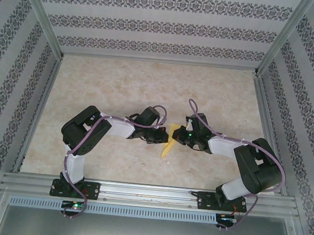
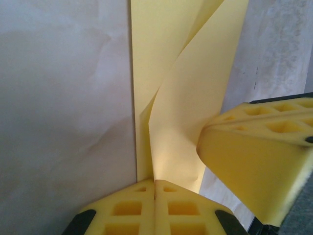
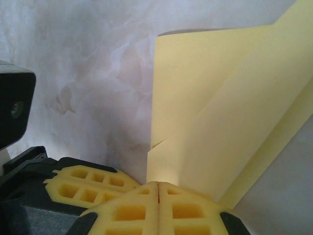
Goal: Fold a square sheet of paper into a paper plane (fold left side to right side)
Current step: Fold the wing for the fifth time at the center of the table.
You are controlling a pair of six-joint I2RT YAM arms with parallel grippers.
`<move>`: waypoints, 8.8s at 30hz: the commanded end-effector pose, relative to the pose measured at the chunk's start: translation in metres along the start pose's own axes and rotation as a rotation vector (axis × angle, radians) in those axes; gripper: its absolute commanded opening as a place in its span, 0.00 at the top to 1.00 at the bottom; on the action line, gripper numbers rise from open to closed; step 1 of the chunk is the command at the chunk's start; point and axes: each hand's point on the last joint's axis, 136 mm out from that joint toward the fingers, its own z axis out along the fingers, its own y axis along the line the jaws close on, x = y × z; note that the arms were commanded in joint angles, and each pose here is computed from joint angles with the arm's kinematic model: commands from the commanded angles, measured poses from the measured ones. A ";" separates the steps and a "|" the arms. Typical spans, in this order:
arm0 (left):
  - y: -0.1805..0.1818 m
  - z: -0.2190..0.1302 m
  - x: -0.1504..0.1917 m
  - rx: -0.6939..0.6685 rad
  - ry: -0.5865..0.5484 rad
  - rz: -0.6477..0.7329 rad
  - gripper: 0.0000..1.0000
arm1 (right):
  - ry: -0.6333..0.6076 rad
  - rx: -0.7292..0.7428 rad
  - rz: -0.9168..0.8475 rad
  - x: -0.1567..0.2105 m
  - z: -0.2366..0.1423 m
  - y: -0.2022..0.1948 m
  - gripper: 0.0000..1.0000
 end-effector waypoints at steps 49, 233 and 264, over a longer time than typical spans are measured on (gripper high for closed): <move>0.009 -0.045 -0.016 -0.143 -0.137 0.044 0.70 | 0.118 0.192 -0.006 0.042 0.008 -0.061 1.00; 0.081 -0.025 0.103 -0.387 0.222 -0.010 0.96 | 0.054 -0.036 -0.165 -0.014 0.017 -0.011 1.00; 0.081 -0.027 0.104 -0.385 0.212 -0.014 0.96 | -0.012 -0.012 -0.113 -0.072 0.008 -0.036 1.00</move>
